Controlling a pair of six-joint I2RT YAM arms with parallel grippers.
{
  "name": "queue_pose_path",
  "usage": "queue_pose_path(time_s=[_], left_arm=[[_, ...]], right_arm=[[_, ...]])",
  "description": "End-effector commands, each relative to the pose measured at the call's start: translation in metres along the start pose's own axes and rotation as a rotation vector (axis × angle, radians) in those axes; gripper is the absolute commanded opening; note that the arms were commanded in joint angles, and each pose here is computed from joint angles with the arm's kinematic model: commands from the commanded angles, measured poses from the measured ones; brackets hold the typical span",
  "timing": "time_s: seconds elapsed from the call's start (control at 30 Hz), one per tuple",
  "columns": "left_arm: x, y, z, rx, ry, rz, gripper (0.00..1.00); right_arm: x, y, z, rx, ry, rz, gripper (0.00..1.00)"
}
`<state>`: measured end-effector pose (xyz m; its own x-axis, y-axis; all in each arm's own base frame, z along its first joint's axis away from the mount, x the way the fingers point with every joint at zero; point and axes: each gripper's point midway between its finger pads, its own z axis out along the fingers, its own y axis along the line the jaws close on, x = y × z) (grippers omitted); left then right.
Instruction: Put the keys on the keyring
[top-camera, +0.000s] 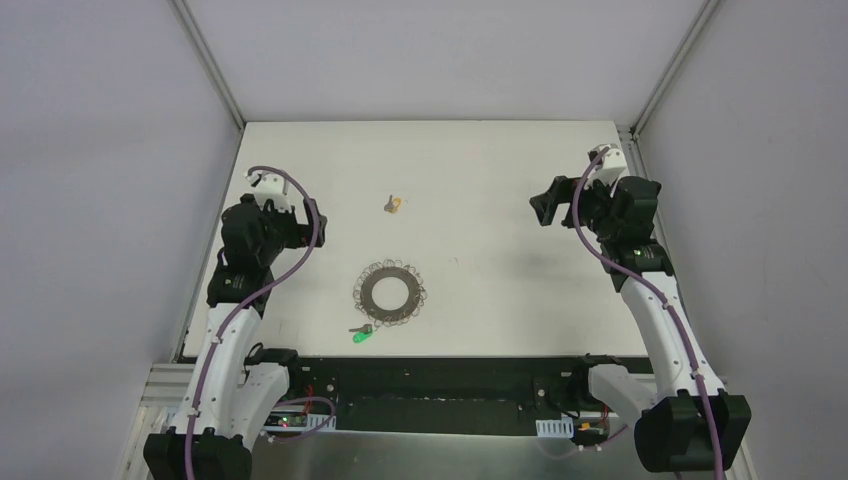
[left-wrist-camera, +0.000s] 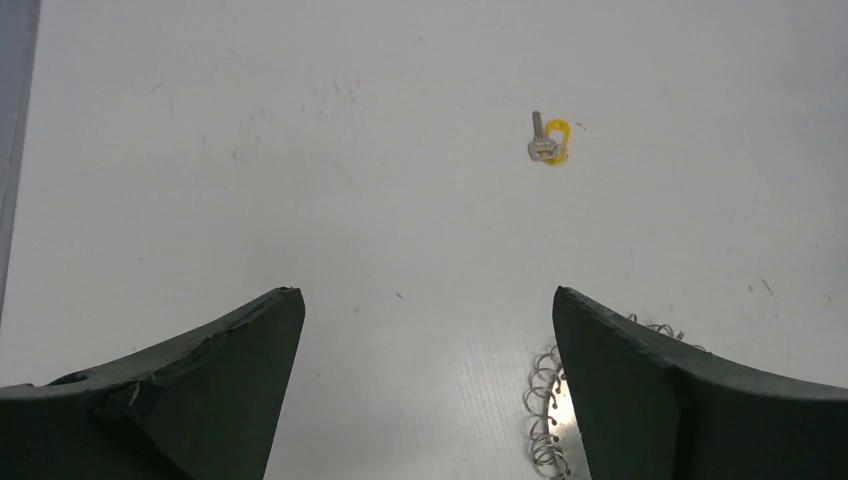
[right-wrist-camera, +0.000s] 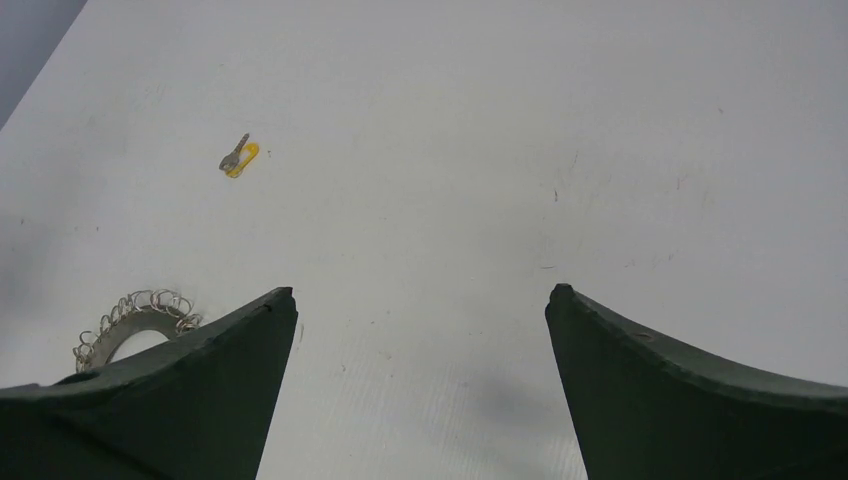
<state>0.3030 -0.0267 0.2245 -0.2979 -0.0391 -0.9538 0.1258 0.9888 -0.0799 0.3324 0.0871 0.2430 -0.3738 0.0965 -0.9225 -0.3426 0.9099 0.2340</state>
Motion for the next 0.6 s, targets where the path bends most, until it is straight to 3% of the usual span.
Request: queue_pose_path(time_s=[0.0,0.17,0.37,0.57], left_arm=[[-0.008,-0.008,-0.002,0.038,-0.027,-0.021,0.99],[-0.001,-0.013,-0.002,0.064,-0.001,-0.035,0.99],[0.024,-0.035,-0.014,0.252,0.233,0.103,1.00],[0.043,-0.035,-0.009,0.271,0.323,0.168,1.00]], right_arm=[[0.001,0.004,-0.002,-0.027,-0.003,-0.017,1.00],[0.000,0.001,-0.002,-0.016,-0.005,-0.023,1.00],[-0.002,0.001,-0.005,-0.012,0.001,-0.031,1.00],[0.012,0.013,-0.002,-0.084,0.054,-0.040,1.00]])
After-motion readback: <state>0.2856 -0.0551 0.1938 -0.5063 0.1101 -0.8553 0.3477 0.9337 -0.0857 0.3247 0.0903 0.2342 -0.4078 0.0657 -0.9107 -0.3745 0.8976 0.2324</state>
